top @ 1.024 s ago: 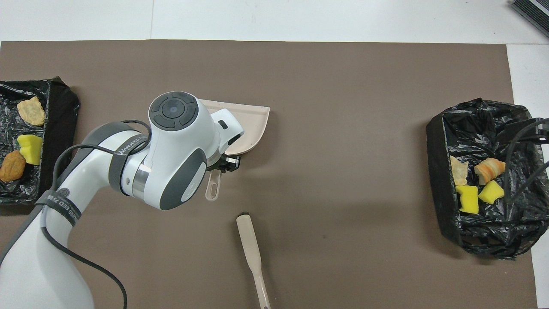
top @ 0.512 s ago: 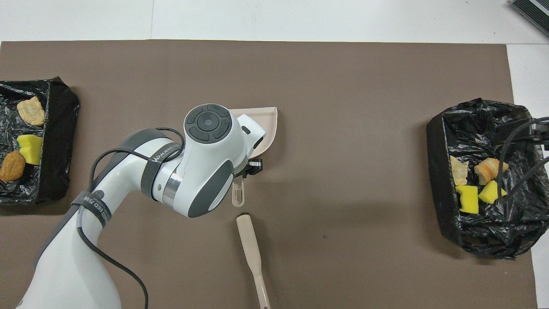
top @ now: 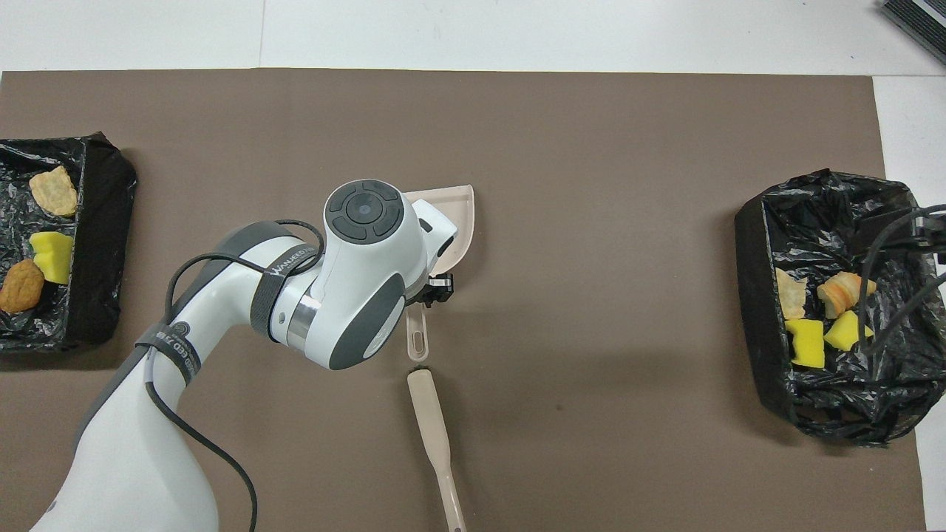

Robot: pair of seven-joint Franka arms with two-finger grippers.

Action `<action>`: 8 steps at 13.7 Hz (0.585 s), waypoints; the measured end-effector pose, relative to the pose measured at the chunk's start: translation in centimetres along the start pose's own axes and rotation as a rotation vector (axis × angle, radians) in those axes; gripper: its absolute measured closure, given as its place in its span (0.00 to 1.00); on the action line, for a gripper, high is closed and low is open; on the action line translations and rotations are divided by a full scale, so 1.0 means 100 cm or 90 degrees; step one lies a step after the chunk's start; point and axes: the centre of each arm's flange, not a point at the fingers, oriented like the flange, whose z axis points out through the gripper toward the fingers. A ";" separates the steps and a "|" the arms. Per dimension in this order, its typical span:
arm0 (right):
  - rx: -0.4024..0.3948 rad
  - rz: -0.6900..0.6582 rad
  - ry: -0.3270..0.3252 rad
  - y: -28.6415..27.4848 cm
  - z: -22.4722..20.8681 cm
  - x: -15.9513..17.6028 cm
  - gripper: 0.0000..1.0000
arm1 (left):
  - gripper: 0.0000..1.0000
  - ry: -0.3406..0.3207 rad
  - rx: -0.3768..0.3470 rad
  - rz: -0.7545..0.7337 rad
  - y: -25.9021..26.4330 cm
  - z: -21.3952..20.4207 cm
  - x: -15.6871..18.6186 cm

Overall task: Sweep and dump trash in bin
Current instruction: 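Bring the empty dustpan to the table center with the left gripper, then release the dustpan and withdraw the left gripper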

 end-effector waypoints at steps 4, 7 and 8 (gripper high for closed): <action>0.000 0.000 -0.005 0.000 0.000 -0.001 0.00 | 0.00 0.029 -0.011 0.007 -0.021 -0.033 0.011; 0.000 0.000 -0.004 0.000 -0.001 -0.002 0.00 | 0.00 0.042 -0.013 0.069 -0.090 -0.084 0.023; 0.000 0.000 -0.004 0.000 -0.001 -0.002 0.00 | 0.00 0.052 -0.014 0.089 -0.120 -0.104 0.026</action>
